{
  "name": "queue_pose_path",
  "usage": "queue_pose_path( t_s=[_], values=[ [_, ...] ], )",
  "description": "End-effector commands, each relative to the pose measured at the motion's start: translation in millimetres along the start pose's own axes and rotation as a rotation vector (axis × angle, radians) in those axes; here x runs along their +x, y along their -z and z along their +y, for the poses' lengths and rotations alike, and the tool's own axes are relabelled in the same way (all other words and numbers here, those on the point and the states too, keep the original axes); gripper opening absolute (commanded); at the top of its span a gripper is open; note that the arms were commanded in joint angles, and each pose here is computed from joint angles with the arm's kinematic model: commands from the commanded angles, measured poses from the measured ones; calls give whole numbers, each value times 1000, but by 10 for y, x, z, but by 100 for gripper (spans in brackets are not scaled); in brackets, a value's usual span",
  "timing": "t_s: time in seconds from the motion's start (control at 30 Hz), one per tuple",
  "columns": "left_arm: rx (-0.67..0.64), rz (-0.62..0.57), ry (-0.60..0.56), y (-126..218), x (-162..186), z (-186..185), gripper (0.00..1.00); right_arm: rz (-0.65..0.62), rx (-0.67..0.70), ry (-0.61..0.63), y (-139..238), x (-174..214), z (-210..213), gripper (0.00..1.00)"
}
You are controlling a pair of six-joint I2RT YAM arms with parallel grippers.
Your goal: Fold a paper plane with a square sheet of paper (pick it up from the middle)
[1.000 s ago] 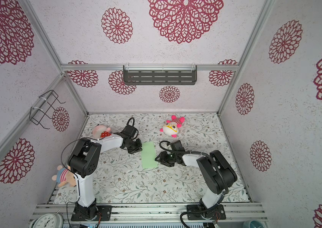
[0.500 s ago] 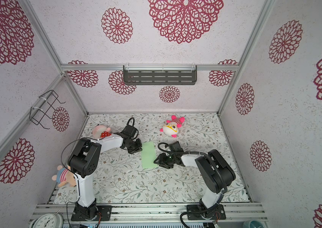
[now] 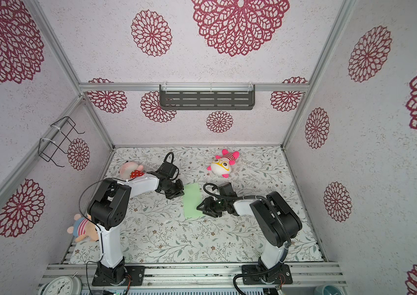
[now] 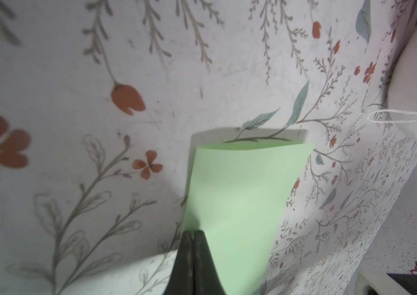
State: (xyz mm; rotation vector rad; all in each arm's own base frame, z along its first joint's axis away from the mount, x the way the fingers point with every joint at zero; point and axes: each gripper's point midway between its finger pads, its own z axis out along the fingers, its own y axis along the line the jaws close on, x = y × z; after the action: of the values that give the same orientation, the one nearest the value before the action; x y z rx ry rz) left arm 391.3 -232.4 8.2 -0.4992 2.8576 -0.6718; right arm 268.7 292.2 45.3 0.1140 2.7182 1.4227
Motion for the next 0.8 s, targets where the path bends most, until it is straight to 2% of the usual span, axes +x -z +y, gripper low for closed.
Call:
queue_pose_path(
  t_s=[0.0,0.13,0.33,0.6,0.77],
  values=[
    [-139,68,48,-231,225,449,2,8,-56,-16,-20,9,95,49],
    [-143,70,46,-236,233,471,2,-36,-15,9,46,-81,52,49],
    [-142,72,45,-233,239,500,2,-166,15,81,180,-609,31,52],
    [-145,84,46,-255,254,517,2,-176,47,170,-108,-1214,73,54],
    [-149,90,49,-267,279,548,2,-166,59,216,-238,-1385,95,54]
  ],
)
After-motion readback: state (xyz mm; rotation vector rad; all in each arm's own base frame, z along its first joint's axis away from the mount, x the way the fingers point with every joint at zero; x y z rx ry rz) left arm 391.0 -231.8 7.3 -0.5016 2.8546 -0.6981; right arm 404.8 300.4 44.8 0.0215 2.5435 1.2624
